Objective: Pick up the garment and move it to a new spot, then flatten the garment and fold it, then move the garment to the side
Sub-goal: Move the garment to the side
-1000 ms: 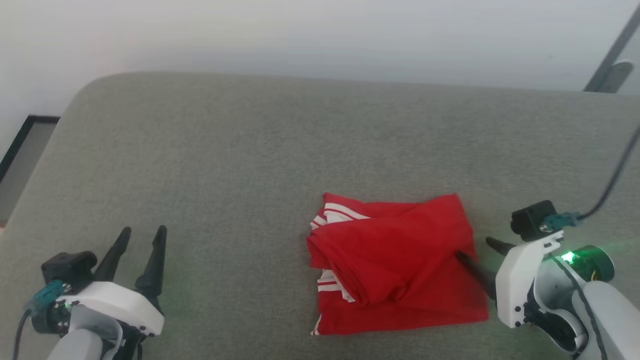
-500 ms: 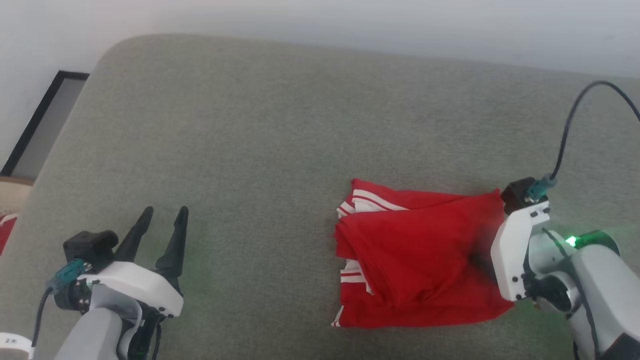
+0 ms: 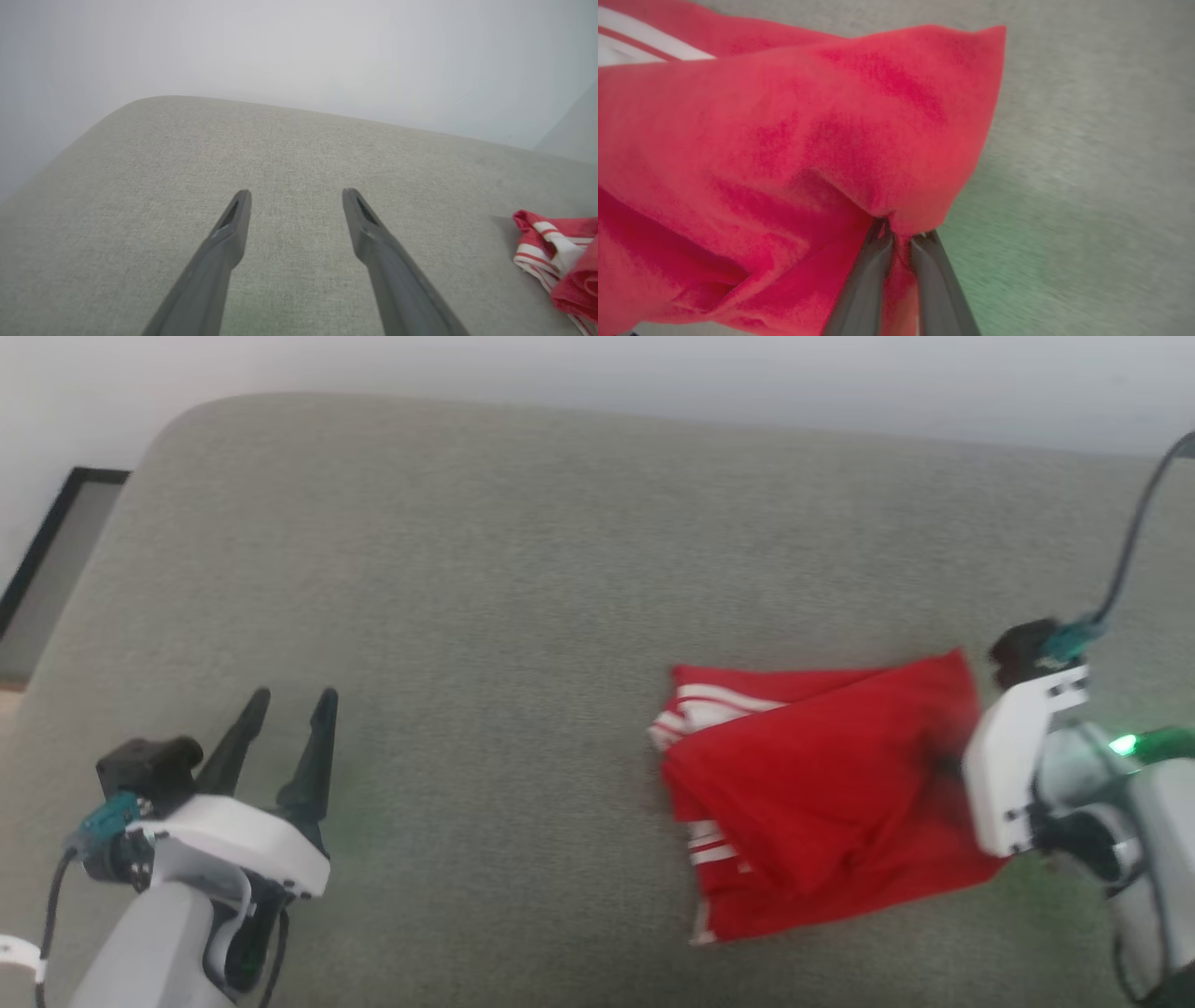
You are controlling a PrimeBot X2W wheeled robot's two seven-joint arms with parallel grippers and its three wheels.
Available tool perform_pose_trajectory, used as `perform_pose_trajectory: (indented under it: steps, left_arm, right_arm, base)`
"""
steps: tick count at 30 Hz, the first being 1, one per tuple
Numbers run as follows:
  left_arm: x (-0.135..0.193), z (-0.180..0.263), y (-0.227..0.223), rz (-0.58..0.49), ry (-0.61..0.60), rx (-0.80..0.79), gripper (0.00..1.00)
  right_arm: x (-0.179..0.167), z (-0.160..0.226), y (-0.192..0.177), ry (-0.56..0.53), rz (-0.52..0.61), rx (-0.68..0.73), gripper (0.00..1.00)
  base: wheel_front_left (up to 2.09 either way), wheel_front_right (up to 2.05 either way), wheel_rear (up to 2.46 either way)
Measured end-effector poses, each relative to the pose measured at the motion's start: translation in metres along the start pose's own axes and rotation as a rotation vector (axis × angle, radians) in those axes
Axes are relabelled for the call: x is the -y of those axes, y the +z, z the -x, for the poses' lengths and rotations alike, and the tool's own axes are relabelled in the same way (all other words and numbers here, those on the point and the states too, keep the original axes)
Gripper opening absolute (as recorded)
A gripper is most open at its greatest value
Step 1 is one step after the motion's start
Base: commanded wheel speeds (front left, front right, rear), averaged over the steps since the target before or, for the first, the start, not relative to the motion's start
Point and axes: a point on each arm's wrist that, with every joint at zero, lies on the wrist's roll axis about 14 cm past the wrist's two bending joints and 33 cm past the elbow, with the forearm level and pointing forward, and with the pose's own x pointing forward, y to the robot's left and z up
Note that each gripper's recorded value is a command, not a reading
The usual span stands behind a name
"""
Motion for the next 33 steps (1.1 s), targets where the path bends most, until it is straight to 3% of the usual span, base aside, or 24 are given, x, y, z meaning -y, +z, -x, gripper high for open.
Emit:
perform_pose_trajectory:
  steps: [6, 16, 23, 33]
  left_arm:
    - [0.024, -0.023, 0.009, -0.018, -0.076, 0.023, 1.0]
    - [0.095, -0.075, 0.01, -0.032, -0.27, 0.039, 1.0]
    - [0.152, -0.105, -0.004, -0.029, -0.417, 0.021, 1.0]
    - [0.21, -0.136, -0.031, -0.031, -0.576, -0.011, 1.0]
  right_arm:
    - [0.046, 0.03, 0.017, -0.119, -0.024, 0.077, 0.0]
    - [0.148, 0.094, 0.043, -0.412, -0.017, 0.217, 0.0]
    - [0.218, 0.136, 0.035, -0.621, -0.037, 0.244, 0.0]
    - [0.284, 0.166, 0.008, -0.839, -0.024, 0.21, 0.0]
  base:
    - [0.0, 0.0, 0.0]
    - [0.0, 0.0, 0.0]
    - [0.0, 0.0, 0.0]
    - [0.0, 0.0, 0.0]
